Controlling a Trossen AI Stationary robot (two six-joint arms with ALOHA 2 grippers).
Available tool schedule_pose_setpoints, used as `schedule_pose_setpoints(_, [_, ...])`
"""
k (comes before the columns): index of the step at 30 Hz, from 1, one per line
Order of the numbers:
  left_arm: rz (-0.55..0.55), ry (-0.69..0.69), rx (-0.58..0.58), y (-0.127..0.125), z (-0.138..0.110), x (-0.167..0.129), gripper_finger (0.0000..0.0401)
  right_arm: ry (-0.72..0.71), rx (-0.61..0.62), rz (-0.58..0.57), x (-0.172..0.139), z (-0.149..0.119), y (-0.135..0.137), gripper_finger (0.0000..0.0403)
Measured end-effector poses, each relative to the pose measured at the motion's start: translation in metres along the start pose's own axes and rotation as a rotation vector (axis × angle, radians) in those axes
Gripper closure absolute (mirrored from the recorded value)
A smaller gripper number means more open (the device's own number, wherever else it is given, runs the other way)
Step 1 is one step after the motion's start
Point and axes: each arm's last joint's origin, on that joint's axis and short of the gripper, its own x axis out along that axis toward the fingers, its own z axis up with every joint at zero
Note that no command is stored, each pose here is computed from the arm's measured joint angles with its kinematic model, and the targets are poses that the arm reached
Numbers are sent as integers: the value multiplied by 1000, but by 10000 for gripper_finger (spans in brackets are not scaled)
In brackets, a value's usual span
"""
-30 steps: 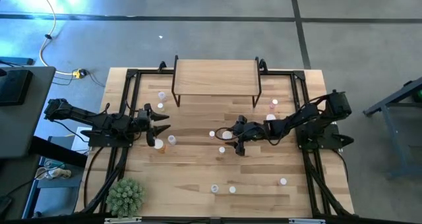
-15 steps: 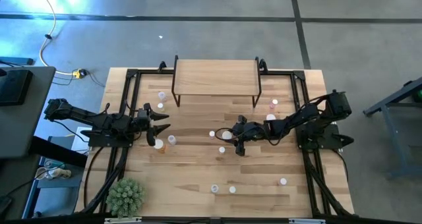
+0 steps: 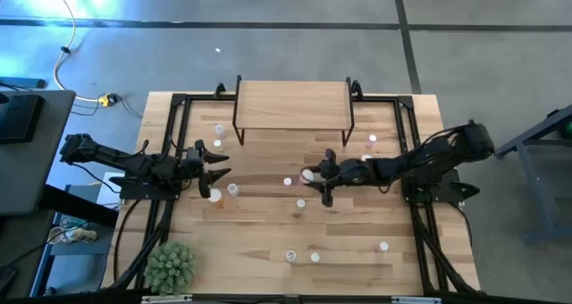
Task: Pick and place medicine bottles onto shelf by color
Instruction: Put the middle orange pill bottle on the shelf
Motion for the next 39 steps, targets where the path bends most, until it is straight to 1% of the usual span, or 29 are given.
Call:
schedule_pose_setpoints(4, [0,0,18,0,0,0,199,-93,16,-56,-15,22,-12,221])
schedule_pose_setpoints(10, [0,0,27,0,0,0,199,-209,21,-165,-36,46,-40,221])
schedule_pose_setpoints(15, [1,7,31,0,-1,0,199,-289,49,-287,-54,61,-71,221])
schedule_pose_setpoints(20, [1,6,66,0,-1,0,199,-344,68,-421,-72,70,-102,221])
schedule_pose_setpoints(23, [1,6,82,0,-1,0,199,-316,65,-494,-79,83,-119,221])
schedule_pose_setpoints(27, [0,6,82,0,-1,0,199,-201,71,-579,-86,106,-143,221])
schedule_pose_setpoints(31, [-2,7,82,0,-1,0,199,-138,96,-637,-90,122,-163,221])
schedule_pose_setpoints(35, [-2,7,81,0,-1,0,199,-64,153,-654,-85,123,-176,221])
schedule_pose_setpoints(39, [-2,7,82,0,-1,0,199,0,213,-648,-74,115,-186,221])
